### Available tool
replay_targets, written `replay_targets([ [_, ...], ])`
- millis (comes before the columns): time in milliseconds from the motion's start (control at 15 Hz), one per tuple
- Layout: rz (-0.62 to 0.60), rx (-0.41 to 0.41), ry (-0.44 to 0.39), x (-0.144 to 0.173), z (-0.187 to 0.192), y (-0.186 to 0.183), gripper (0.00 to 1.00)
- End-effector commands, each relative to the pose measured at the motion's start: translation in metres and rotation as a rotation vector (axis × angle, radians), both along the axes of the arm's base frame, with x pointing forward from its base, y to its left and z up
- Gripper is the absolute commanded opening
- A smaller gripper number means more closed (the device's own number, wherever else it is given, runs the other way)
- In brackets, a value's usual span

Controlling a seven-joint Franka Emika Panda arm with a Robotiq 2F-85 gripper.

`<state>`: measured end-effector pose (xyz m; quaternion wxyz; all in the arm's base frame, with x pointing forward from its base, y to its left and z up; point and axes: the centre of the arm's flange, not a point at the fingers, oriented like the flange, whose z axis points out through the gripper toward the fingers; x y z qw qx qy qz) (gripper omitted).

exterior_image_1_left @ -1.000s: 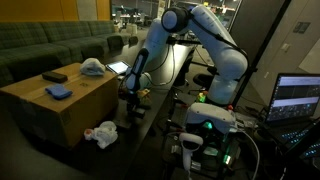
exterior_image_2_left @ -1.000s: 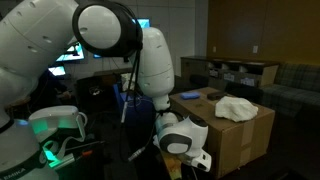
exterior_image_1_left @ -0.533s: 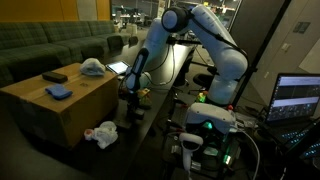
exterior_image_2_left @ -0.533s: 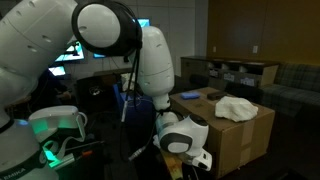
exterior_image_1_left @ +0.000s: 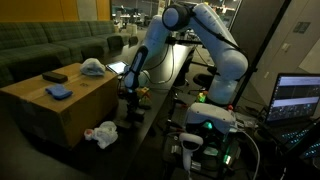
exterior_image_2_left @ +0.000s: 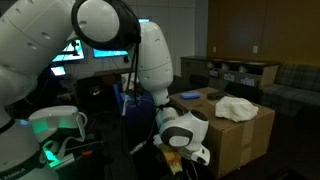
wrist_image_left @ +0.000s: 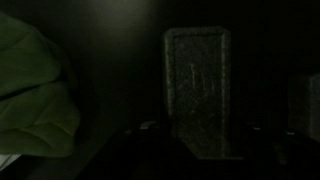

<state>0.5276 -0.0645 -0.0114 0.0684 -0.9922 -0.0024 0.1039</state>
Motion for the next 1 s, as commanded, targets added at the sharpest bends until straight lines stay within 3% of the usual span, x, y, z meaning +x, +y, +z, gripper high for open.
replay_targets([
  [0, 0.04, 0.0, 0.06, 0.008, 0.057, -0.005, 0.32],
  [467, 0.053, -0.042, 0.156, 0.033, 0.164, -0.001, 0.32],
  [933, 0.117, -0.154, 0.068, 0.097, 0.264, 0.043, 0.32],
])
